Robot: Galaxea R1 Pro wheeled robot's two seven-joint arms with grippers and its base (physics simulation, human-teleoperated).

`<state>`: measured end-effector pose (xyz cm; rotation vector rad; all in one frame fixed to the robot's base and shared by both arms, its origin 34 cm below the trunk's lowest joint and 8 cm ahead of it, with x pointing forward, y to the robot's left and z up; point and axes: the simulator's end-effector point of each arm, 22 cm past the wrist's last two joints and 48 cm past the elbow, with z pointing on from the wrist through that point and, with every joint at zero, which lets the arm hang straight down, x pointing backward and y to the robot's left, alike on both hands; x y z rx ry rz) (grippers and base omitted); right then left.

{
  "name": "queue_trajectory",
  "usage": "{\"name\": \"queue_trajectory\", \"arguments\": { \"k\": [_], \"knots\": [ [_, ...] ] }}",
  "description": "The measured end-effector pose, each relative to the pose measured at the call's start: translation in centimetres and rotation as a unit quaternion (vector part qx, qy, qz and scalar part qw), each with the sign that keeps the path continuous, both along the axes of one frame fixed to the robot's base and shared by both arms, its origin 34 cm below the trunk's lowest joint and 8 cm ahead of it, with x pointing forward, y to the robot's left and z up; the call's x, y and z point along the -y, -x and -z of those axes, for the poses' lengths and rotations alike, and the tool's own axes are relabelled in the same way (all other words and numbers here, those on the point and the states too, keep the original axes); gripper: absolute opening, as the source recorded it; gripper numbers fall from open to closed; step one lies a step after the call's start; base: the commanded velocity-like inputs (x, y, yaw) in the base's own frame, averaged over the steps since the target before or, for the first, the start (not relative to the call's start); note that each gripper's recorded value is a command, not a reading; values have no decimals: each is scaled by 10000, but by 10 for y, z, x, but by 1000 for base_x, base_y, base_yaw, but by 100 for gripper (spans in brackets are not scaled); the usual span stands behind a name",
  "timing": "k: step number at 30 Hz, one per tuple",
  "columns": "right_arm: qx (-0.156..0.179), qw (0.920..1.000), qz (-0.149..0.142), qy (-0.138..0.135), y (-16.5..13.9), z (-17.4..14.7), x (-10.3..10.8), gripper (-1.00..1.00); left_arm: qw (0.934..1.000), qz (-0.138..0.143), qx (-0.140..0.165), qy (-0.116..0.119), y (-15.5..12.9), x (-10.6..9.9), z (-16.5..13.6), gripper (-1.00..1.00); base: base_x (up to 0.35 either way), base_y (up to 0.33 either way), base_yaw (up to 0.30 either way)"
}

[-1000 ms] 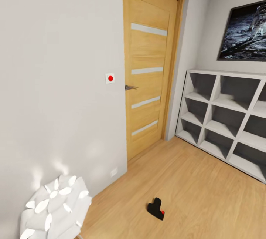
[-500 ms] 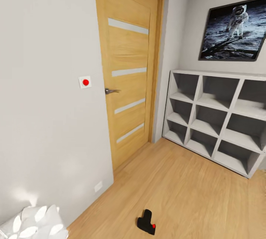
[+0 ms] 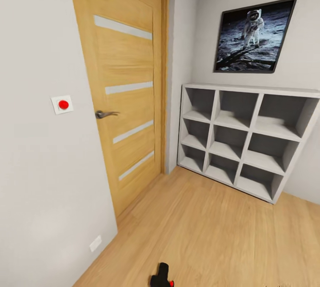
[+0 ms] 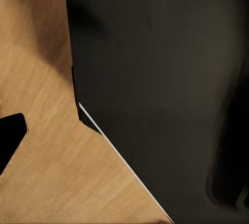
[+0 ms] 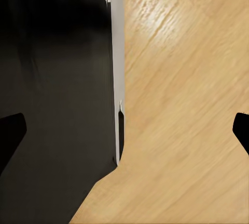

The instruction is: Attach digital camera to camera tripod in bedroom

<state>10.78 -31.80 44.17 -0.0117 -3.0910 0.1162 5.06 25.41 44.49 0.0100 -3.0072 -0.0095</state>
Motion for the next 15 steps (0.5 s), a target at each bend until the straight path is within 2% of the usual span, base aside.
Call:
{"name": "queue_trajectory", "arguments": {
  "k": [15],
  "knots": [
    [1, 10000, 0, 0, 0, 0, 0, 100, 10000, 0, 1, -1, 0, 0, 0, 100, 165, 0, -300]
  ]
}}
